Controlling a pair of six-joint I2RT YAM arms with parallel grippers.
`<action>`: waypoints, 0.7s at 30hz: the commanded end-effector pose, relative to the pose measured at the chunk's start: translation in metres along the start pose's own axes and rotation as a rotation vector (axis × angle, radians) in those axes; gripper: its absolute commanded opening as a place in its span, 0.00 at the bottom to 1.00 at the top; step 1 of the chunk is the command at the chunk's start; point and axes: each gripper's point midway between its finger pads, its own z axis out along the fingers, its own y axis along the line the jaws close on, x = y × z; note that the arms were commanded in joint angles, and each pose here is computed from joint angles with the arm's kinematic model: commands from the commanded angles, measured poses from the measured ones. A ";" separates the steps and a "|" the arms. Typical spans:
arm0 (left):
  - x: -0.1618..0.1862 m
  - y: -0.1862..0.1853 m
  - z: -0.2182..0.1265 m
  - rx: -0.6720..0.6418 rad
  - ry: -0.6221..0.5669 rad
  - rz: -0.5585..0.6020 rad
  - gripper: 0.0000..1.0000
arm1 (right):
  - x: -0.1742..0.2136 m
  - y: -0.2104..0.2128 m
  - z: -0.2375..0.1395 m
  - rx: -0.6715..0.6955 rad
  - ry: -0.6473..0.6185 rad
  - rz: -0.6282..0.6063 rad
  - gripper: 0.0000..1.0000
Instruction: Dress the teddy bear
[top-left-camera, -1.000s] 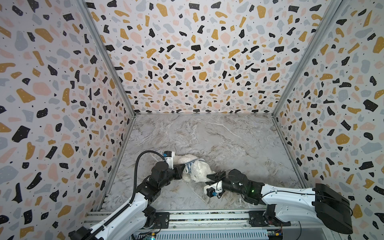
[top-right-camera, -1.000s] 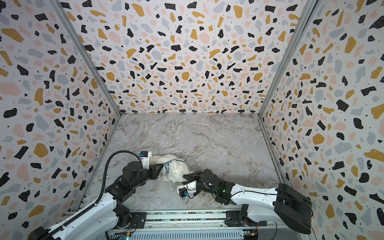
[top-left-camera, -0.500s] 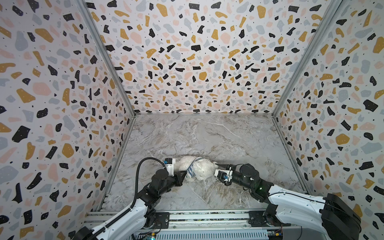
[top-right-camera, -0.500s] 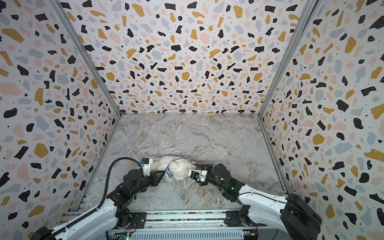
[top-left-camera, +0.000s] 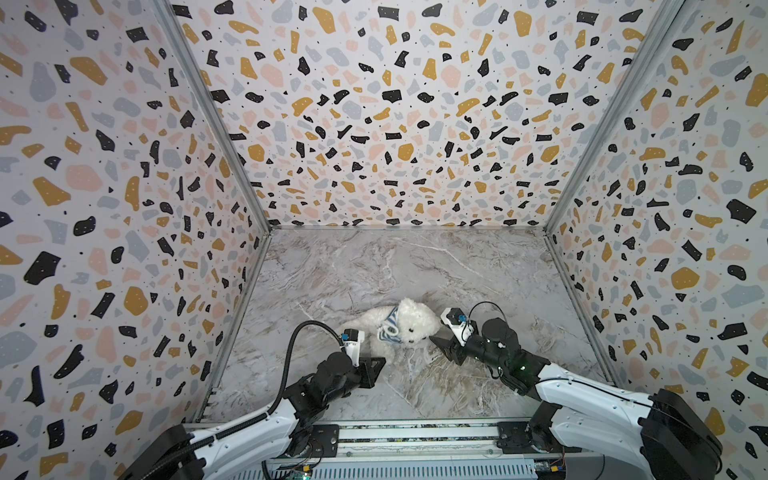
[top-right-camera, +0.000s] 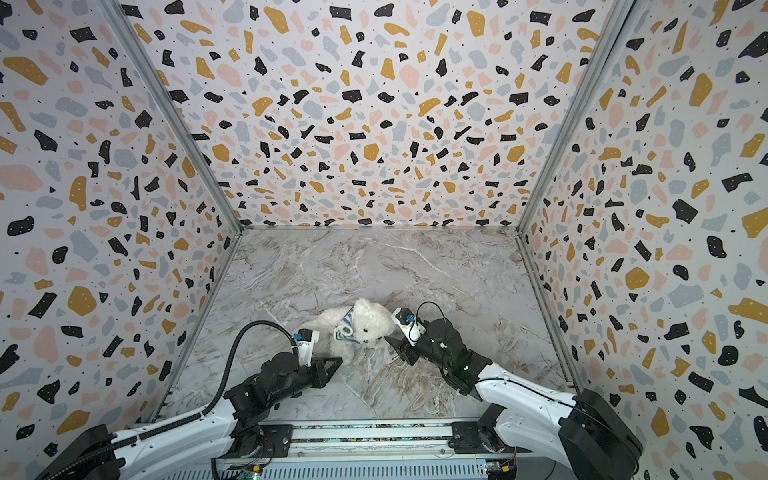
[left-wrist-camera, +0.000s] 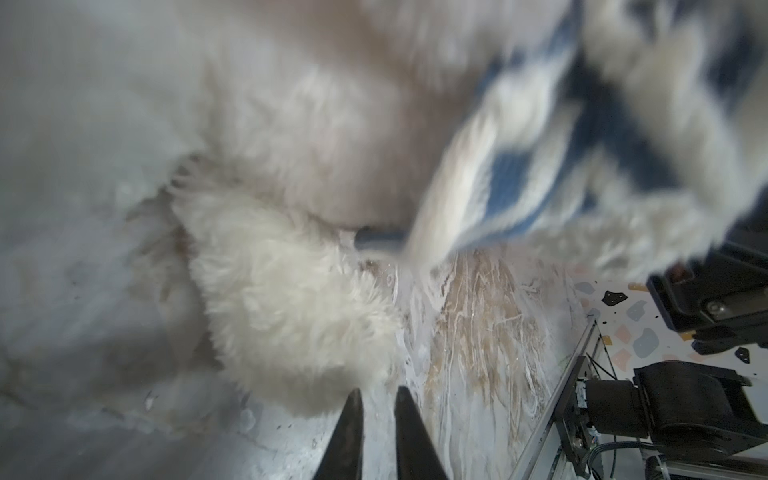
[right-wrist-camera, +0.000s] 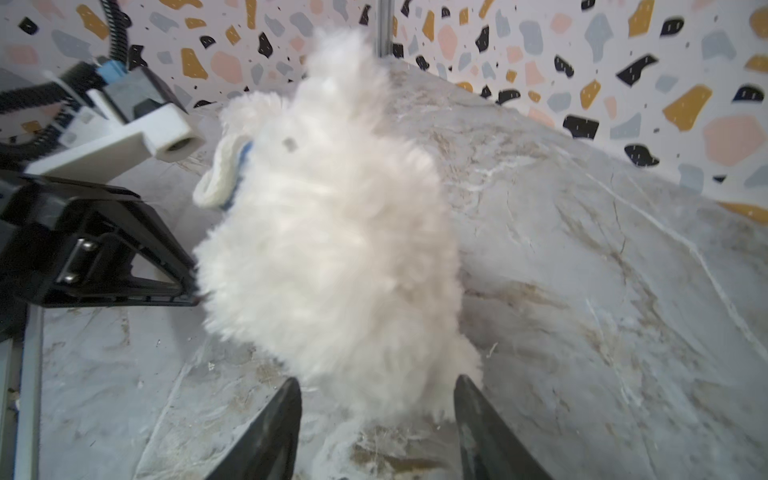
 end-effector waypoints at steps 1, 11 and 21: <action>-0.010 -0.013 0.001 0.033 -0.048 0.010 0.18 | -0.001 -0.001 -0.003 0.002 0.005 0.077 0.58; -0.026 -0.022 -0.002 0.006 -0.081 0.038 0.21 | -0.011 -0.022 -0.005 0.083 0.018 0.118 0.59; -0.066 -0.061 -0.005 -0.014 -0.113 0.226 0.41 | -0.016 -0.066 -0.007 0.176 0.034 0.280 0.61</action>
